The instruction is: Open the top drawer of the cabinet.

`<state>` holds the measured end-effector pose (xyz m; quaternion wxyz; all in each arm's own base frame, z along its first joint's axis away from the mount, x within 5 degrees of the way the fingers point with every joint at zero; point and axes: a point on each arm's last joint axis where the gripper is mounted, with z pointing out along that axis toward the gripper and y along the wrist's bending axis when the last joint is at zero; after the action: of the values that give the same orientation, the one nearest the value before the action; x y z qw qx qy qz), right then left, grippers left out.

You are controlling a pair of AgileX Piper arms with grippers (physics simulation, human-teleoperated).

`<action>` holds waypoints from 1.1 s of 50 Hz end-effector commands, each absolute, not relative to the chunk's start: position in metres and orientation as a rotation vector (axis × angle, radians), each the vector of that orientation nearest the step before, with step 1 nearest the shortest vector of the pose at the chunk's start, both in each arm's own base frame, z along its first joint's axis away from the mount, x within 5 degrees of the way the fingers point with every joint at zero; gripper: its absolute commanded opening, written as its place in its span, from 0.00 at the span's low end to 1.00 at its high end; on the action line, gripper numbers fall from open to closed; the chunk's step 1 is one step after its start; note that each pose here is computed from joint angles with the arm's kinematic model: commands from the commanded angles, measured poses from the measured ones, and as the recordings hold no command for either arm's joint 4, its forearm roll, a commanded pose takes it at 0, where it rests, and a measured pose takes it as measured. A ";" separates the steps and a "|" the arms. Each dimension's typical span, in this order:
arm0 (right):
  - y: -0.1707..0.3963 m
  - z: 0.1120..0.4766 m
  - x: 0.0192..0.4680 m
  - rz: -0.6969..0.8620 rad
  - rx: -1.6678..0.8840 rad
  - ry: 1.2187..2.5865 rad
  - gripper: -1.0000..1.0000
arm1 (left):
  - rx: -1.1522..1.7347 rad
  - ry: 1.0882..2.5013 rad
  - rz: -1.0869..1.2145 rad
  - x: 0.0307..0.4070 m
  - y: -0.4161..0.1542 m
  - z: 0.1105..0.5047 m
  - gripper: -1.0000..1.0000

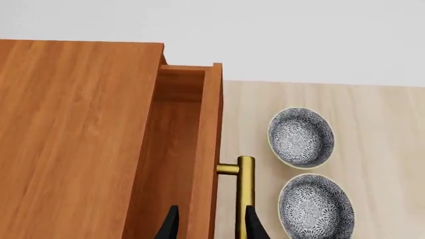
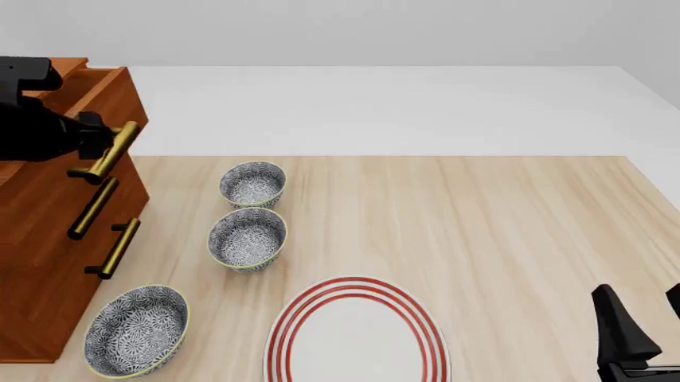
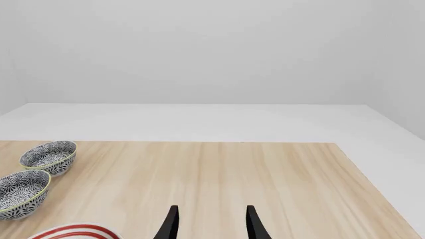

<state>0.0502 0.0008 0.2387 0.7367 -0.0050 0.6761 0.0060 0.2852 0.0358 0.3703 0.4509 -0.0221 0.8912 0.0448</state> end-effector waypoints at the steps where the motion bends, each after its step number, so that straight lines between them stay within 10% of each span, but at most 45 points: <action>1: 0.001 0.239 0.050 0.013 -0.011 1.485 1.00 | -0.031 2.280 0.082 0.297 0.027 0.348 1.00; 55: 0.001 0.239 0.050 0.013 -0.011 1.485 1.00 | 0.051 2.348 0.047 0.312 0.008 0.324 1.00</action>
<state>0.0502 0.0008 0.2387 0.7367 -0.0049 0.6761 0.0060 0.3016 0.0120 0.3695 0.4524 0.0067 0.8917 0.0164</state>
